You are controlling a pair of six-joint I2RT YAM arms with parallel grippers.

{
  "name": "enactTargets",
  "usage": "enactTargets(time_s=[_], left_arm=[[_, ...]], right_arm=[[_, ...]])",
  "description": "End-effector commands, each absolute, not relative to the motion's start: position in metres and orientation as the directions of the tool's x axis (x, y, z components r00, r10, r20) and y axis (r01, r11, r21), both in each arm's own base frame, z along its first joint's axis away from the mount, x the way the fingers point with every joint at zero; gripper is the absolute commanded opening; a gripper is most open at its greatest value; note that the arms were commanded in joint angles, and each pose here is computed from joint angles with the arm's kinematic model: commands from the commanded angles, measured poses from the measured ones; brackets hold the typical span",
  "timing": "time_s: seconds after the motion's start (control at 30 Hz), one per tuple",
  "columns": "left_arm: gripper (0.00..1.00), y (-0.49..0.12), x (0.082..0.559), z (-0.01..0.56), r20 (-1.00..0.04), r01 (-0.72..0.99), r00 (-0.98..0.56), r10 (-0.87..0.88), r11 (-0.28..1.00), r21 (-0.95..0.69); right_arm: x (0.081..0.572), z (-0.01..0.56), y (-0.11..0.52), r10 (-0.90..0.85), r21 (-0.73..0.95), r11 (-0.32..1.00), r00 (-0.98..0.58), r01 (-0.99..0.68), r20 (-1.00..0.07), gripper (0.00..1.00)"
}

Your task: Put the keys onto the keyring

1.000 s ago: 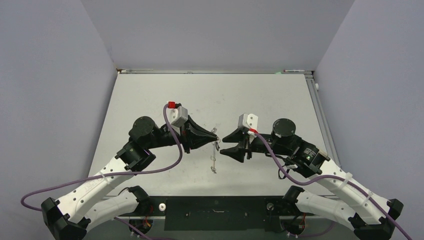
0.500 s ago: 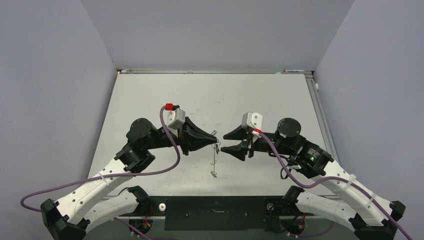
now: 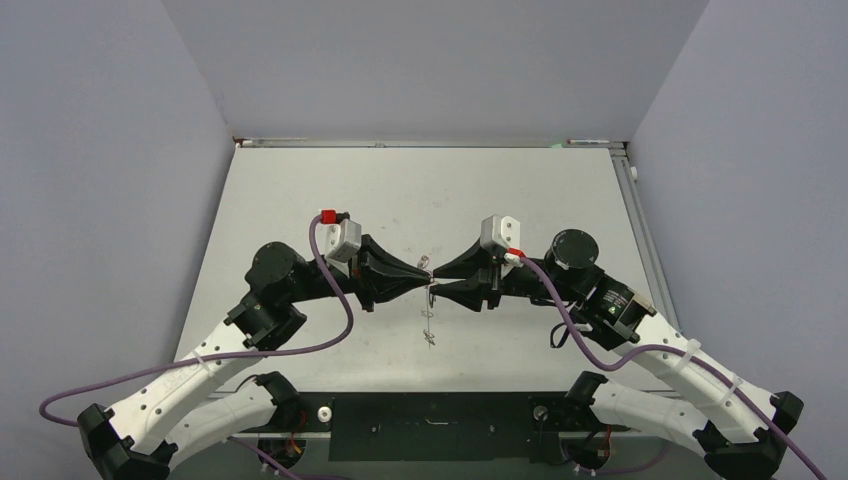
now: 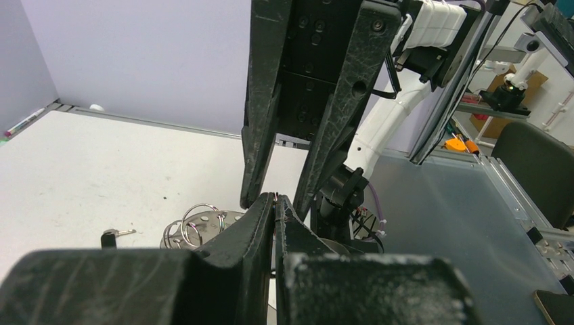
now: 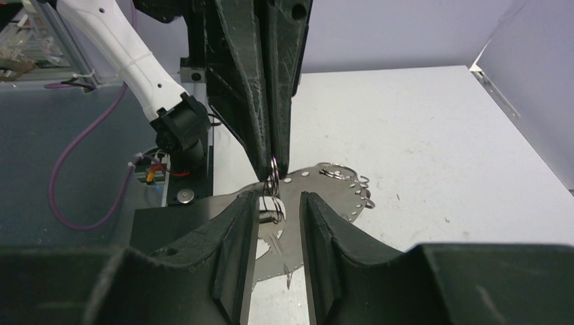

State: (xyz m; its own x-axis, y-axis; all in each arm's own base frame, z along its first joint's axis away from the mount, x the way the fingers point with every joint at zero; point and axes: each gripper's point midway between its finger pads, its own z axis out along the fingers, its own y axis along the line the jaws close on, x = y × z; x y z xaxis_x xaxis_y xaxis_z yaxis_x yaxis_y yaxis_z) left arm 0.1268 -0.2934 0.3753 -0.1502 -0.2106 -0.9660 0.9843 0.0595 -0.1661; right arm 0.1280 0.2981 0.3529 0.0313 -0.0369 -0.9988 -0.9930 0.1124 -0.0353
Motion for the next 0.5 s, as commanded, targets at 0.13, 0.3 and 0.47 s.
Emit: enactTargets(time_s=[0.13,0.3,0.47], left_arm=[[0.00,-0.286,0.128,0.402,-0.950,0.990,-0.087,-0.298,0.081,-0.116],[0.00,-0.285,0.127,0.403,-0.949,0.990,-0.085,-0.303,0.083,-0.115],[0.00,-0.284,0.126,0.405,-0.946,0.990,-0.082,-0.313,0.084,-0.113]], right_arm=[[0.117,0.378,0.305,0.059,-0.063,0.041,0.065,-0.997,-0.996,0.27],[0.120,0.373,0.305,0.047,-0.058,0.053,0.061,-0.997,-0.997,0.28],[0.124,0.367,0.304,0.035,-0.047,0.079,0.050,-0.996,-0.998,0.35]])
